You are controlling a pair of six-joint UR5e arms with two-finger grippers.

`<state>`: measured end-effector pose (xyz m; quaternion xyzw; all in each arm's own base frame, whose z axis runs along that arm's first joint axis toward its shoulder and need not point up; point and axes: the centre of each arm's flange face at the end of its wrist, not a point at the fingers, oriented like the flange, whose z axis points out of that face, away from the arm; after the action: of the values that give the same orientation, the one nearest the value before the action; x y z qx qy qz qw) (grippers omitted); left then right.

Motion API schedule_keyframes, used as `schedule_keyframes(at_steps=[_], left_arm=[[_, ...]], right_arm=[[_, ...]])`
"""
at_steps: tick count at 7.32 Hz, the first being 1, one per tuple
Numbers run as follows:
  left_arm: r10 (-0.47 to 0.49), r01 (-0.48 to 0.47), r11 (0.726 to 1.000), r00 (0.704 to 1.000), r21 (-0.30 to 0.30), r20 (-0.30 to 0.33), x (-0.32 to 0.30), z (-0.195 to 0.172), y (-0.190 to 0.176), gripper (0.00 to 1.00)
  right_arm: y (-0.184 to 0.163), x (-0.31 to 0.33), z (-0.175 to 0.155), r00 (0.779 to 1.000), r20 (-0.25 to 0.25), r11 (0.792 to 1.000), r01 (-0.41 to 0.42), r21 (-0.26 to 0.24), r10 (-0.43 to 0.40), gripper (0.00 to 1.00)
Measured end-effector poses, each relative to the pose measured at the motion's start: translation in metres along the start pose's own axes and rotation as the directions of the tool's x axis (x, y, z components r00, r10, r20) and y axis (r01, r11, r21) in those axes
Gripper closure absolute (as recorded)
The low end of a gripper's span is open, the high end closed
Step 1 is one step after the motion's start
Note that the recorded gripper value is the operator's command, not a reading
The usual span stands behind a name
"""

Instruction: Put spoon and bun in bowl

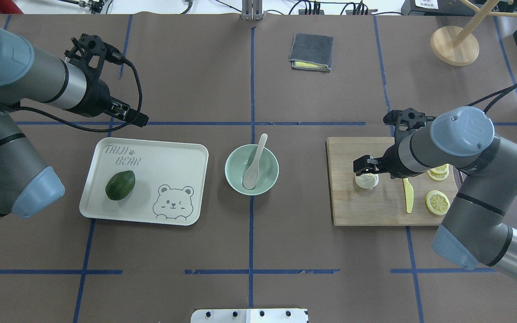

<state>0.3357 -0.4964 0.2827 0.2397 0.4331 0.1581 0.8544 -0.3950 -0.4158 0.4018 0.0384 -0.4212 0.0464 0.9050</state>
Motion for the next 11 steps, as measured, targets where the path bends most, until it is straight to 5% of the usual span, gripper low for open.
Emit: schedule_keyframes(at_steps=[5,6,8,11], left_arm=[[-0.001,0.001,1.000,1.000,0.005,-0.001,-0.003,-0.009,0.008,0.00],[-0.002,0.002,1.000,1.000,0.005,-0.001,-0.003,-0.009,0.009,0.00],[-0.002,0.002,1.000,1.000,0.004,0.000,-0.003,-0.009,0.009,0.00],[-0.002,0.002,1.000,1.000,0.005,0.000,-0.003,-0.009,0.009,0.00]], right_arm=[[0.007,-0.002,0.018,1.000,-0.022,1.000,0.007,-0.016,-0.007,0.10],[0.008,-0.002,0.021,1.000,-0.025,1.000,0.008,-0.019,-0.009,0.21],[0.007,-0.009,0.022,1.000,-0.020,1.000,0.012,-0.019,-0.013,0.79],[0.004,-0.020,0.017,1.000,-0.017,1.000,0.013,-0.018,-0.013,0.81]])
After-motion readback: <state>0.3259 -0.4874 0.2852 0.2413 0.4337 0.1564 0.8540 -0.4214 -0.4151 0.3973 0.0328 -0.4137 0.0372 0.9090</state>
